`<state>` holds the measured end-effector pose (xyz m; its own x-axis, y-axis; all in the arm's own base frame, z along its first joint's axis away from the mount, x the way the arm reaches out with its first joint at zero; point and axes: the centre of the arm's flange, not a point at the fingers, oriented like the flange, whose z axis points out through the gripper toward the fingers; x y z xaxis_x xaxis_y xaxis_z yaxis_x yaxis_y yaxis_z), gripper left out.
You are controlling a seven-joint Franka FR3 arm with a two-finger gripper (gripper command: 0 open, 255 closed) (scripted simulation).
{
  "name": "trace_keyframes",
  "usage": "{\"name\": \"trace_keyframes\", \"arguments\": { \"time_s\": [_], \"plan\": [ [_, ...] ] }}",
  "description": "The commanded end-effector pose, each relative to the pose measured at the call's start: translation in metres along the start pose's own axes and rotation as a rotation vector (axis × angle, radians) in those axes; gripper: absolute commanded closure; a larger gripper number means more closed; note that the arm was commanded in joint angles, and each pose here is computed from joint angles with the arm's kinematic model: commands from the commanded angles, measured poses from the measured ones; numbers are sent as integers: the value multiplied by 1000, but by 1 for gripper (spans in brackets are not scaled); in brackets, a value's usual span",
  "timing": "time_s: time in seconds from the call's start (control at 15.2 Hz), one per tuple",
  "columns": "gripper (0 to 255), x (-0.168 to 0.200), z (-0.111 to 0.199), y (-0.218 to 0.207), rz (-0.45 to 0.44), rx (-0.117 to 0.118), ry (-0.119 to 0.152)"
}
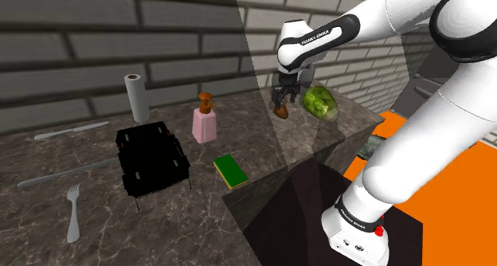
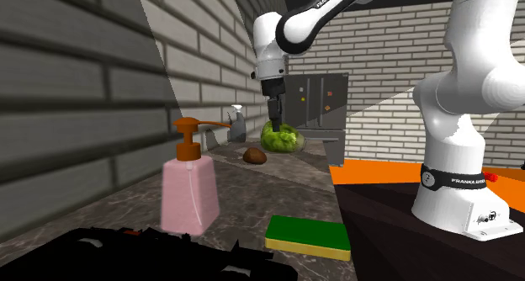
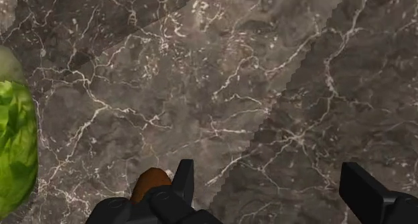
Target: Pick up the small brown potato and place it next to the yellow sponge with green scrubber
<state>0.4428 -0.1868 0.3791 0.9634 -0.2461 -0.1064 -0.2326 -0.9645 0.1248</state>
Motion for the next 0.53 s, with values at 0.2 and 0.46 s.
{"name": "trace_keyframes", "arguments": {
  "time_s": [0.2,0.46],
  "plan": [
    [0,46,33,28,27,-37,14],
    [0,80,59,53,49,-65,24]
  ]
}}
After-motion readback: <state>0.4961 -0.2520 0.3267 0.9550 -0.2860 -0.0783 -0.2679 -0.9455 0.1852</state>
